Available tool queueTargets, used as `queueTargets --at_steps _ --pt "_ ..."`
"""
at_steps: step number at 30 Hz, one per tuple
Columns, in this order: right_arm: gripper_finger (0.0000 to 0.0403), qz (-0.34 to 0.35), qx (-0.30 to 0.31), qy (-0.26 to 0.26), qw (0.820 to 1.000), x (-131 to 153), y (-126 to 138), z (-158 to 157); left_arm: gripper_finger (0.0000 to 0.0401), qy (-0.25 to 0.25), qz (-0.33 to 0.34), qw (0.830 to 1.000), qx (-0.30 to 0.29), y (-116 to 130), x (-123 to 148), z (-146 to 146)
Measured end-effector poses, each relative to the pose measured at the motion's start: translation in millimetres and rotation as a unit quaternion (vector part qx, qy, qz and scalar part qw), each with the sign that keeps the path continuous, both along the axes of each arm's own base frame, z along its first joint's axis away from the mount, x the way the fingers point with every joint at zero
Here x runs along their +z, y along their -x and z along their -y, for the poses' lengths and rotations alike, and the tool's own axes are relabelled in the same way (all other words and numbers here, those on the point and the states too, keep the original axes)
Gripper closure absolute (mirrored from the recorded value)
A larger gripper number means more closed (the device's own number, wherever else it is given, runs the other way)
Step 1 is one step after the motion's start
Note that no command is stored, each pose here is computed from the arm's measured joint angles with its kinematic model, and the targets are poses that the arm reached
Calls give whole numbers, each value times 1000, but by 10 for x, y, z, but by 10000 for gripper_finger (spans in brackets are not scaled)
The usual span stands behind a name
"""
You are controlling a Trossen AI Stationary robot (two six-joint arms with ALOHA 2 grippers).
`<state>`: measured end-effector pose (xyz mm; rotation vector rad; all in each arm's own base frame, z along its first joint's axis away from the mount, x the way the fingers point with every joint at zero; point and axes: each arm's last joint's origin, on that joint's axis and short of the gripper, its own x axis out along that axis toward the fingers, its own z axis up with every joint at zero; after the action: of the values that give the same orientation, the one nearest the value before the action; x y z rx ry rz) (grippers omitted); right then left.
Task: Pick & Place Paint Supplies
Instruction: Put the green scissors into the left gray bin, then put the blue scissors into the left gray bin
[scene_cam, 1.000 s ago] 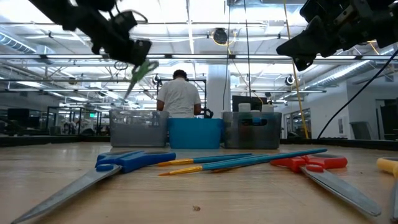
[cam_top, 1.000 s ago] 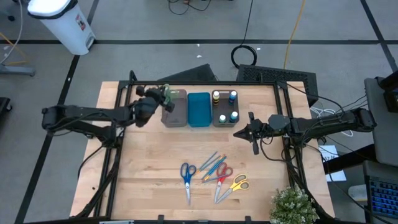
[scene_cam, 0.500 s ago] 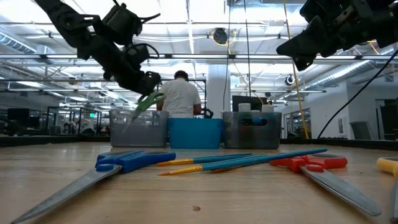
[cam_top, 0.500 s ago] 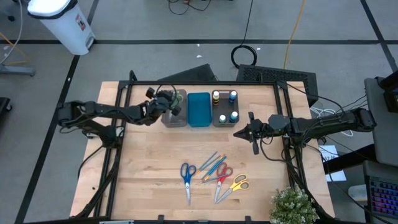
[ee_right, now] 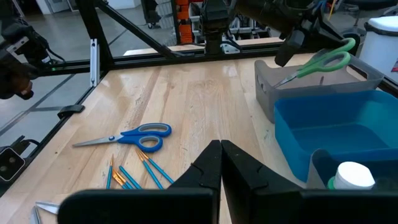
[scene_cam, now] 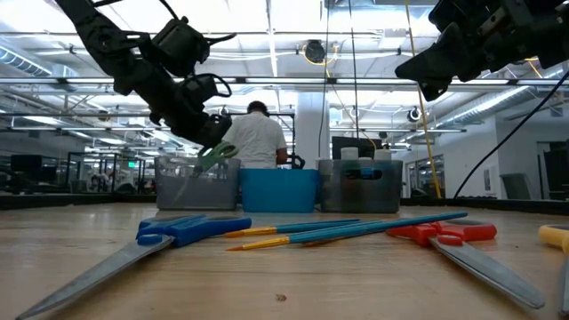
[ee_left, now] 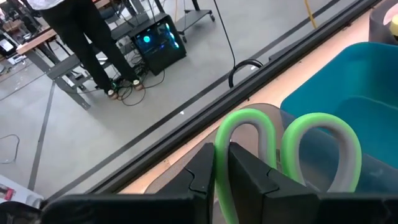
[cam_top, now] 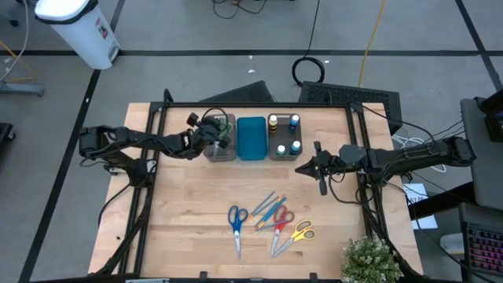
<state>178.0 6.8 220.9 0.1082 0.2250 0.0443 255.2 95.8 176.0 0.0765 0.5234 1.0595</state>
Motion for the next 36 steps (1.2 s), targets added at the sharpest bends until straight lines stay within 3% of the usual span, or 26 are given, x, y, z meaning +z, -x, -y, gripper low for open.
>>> queueTargets --at_steps 15,28,36 --pt "403 0 0 0 1000 1 0 0 357 -1 -1 1000 0 0 0 0" --pt "403 0 0 0 1000 0 0 0 258 -9 -15 1000 -4 0 2 -1" --pt "403 0 0 0 1000 1 0 0 231 -40 -29 998 -48 -159 189 112"
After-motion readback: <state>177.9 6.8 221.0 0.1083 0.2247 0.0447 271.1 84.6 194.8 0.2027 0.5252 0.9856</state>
